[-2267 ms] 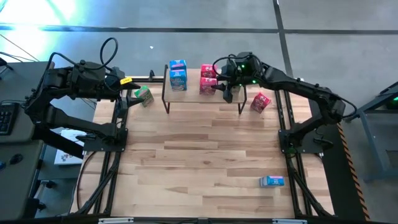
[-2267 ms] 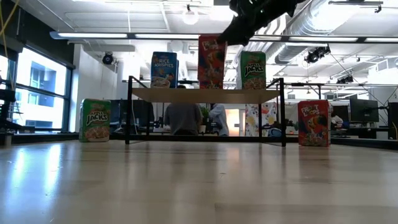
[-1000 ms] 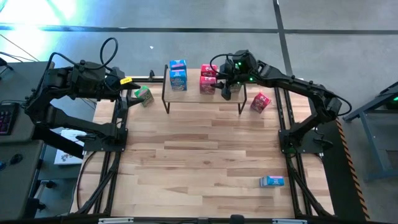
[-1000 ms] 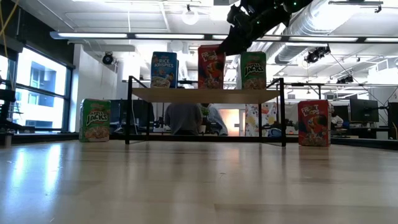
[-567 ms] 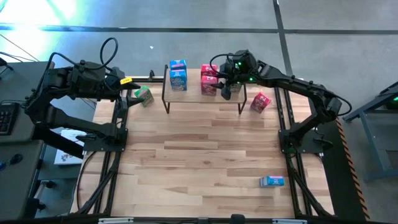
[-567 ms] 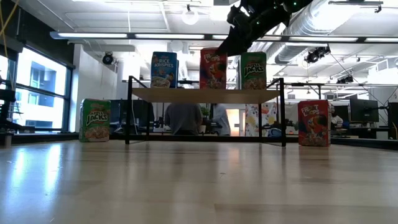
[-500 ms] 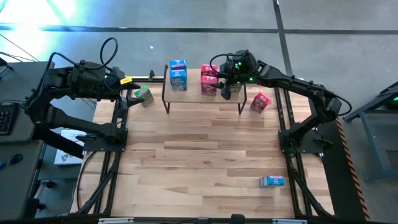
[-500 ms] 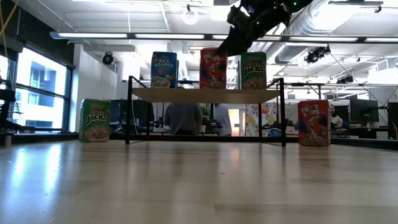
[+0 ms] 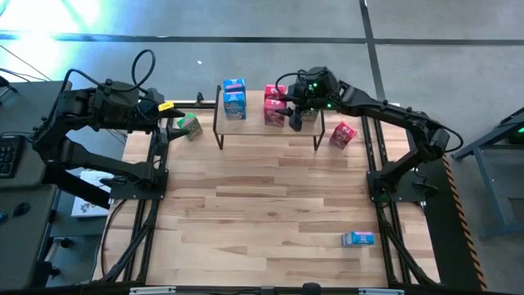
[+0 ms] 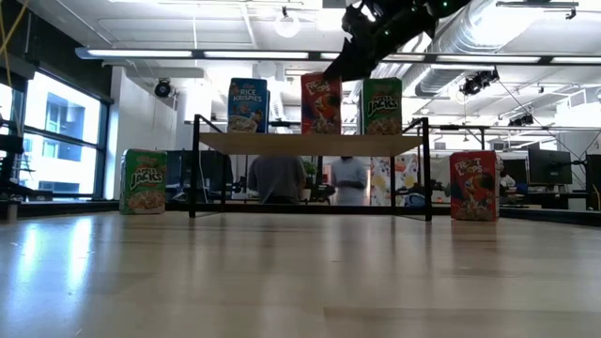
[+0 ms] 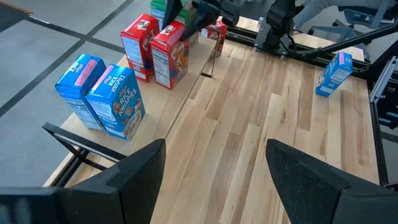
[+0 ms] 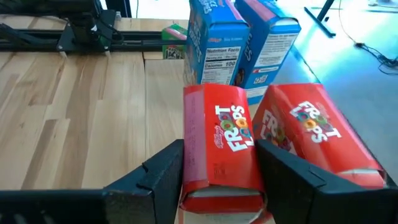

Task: Stack cereal on shelf
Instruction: Put the bottom red cereal box on the shelf aligned with the other red cereal box

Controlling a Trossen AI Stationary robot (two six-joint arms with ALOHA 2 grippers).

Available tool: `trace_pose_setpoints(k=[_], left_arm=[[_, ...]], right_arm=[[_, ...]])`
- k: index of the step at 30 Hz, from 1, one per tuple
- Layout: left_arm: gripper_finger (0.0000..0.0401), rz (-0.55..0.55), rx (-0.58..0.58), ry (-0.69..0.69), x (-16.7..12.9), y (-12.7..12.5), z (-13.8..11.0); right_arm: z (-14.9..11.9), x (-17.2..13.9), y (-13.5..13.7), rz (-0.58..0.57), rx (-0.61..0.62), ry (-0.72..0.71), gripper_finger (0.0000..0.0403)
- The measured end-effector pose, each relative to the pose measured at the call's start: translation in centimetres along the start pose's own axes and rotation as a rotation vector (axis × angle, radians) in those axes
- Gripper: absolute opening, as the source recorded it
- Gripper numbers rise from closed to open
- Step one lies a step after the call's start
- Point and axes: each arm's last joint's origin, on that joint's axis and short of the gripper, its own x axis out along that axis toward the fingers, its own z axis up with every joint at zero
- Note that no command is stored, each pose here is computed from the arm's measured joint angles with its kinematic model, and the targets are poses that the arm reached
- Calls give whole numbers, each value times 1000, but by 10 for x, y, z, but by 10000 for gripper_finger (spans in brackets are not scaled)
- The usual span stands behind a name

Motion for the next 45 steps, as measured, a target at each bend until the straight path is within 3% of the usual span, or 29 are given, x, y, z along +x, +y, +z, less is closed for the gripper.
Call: trace_pose_setpoints(k=[27,37,45], left_arm=[[269,0,0,0,0,0,0],[269,0,0,0,0,0,0],[269,0,0,0,0,0,0]], right_arm=[[2,0,0,-3,13,-17,189],[2,-1,-1,-11,9,-19,256],[10,-14,0,-37,6,-57,266]])
